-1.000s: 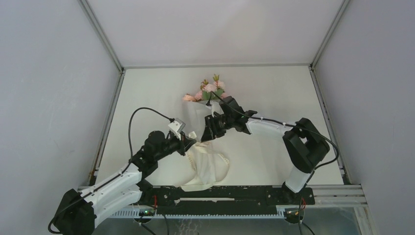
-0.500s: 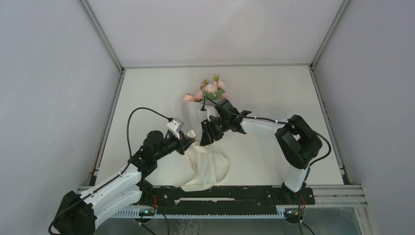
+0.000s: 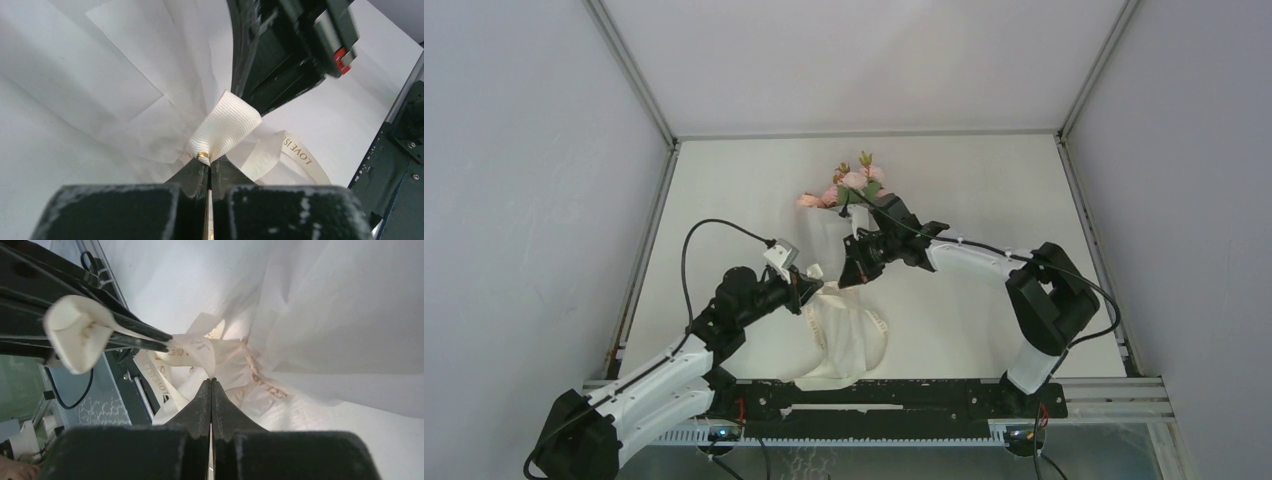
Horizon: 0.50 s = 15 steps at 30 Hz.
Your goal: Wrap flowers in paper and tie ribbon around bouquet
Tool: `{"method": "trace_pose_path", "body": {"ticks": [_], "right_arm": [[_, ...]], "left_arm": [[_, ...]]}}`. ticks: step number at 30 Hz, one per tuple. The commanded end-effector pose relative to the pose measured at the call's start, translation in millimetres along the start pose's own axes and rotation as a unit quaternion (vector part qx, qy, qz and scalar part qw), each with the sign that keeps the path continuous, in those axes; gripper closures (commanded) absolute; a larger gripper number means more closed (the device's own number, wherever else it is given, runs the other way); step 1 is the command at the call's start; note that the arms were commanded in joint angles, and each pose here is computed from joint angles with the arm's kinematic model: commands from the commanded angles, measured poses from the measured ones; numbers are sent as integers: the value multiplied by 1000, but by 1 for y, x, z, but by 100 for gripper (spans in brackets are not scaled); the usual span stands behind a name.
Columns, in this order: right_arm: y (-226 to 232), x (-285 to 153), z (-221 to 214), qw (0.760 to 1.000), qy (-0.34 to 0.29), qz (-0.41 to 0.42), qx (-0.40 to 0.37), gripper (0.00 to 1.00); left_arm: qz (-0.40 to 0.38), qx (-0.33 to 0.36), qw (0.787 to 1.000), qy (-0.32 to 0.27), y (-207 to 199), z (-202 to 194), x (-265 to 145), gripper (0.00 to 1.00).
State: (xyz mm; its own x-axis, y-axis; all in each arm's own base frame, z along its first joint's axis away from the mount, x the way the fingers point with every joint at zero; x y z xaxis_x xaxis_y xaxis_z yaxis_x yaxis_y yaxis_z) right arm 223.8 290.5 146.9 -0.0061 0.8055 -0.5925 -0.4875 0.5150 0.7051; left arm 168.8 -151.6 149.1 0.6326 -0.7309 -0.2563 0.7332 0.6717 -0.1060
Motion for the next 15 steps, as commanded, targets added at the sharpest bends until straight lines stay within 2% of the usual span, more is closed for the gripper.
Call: {"method": "trace_pose_path", "body": {"ticks": [1,8,15], "right_arm": [[29,-29,22,997,-60,12,-35,100],[34,-39,21,995,-83,45,-12,100],[24,-38,6,995,-80,62,16,100]], "left_arm": [[1,16,1000,-27,3,-2,2,100],[-4,46,998,-47,5,-2,5,100],[60,22,996,-55,17,-12,8,89]]}}
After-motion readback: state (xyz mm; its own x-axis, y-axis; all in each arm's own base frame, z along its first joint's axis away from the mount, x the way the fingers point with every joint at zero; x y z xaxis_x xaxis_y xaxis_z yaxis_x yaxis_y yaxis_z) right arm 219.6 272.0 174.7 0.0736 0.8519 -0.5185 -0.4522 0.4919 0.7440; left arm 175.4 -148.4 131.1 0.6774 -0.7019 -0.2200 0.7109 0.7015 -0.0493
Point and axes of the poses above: each gripper's point midway between its finger pads, its own x axis out along the fingers, its own y axis along the line the jaws close on, z = x × y, the point moved 8 cm from there along -x, back along the fingers, and after that the axes turned 10 degrees about x, right-handed, at the moved point
